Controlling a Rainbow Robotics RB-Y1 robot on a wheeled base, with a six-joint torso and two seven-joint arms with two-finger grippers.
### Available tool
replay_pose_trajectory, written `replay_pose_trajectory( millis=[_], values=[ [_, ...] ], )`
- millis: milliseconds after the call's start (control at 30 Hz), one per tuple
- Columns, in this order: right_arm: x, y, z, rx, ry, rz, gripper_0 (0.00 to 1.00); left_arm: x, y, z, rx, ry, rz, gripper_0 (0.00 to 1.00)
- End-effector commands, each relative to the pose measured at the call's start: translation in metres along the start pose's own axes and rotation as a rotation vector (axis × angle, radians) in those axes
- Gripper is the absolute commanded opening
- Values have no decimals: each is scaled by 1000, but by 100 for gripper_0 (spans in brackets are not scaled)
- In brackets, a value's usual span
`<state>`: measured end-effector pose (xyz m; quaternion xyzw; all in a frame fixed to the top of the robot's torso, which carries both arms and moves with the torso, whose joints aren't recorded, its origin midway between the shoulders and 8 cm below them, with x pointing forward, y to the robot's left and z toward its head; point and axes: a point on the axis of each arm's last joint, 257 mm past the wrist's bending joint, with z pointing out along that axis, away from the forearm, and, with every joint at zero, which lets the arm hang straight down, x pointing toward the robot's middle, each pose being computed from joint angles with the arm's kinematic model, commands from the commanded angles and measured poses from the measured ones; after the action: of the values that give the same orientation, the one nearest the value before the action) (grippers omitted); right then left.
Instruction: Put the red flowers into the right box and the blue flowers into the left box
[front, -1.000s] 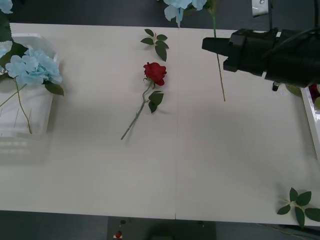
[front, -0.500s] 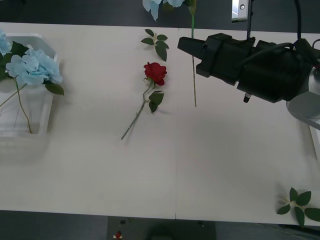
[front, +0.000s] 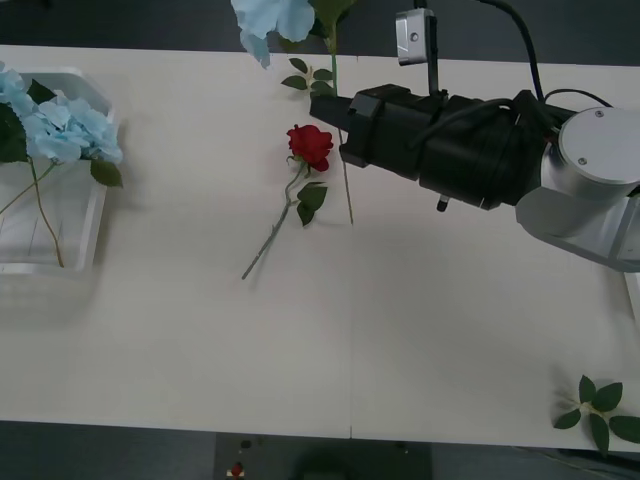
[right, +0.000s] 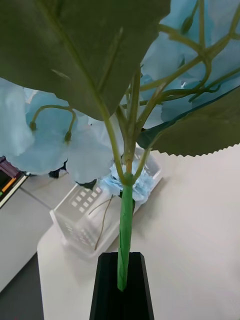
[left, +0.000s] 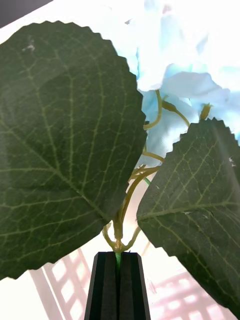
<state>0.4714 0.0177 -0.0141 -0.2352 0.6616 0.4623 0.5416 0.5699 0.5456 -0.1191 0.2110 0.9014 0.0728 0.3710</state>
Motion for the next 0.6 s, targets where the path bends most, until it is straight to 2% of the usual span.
replay_pose_trajectory(
  millis=[33,233,467,500,533,567,600],
  values=[
    [-28,15,14,-34,-37,-53,0,-7,5,13,-40,-26,50,0],
    [-34,14,25,-26,-68,52,0,4,-10,45,-39,-41,22,0],
    [-24,19,29,-36,-35,201,0,8,-25,73,-45,-94,-38,1],
    [-23,17,29,-34,-33,200,0,9,-26,77,-56,-98,-39,7],
    [-23,17,29,-34,-30,200,0,9,-26,80,-63,-103,-41,31],
    [-22,17,29,-34,-29,200,0,10,-25,82,-74,-106,-40,59],
    [-22,16,28,-32,-26,197,0,11,-25,83,-80,-107,-37,77]
  ],
)
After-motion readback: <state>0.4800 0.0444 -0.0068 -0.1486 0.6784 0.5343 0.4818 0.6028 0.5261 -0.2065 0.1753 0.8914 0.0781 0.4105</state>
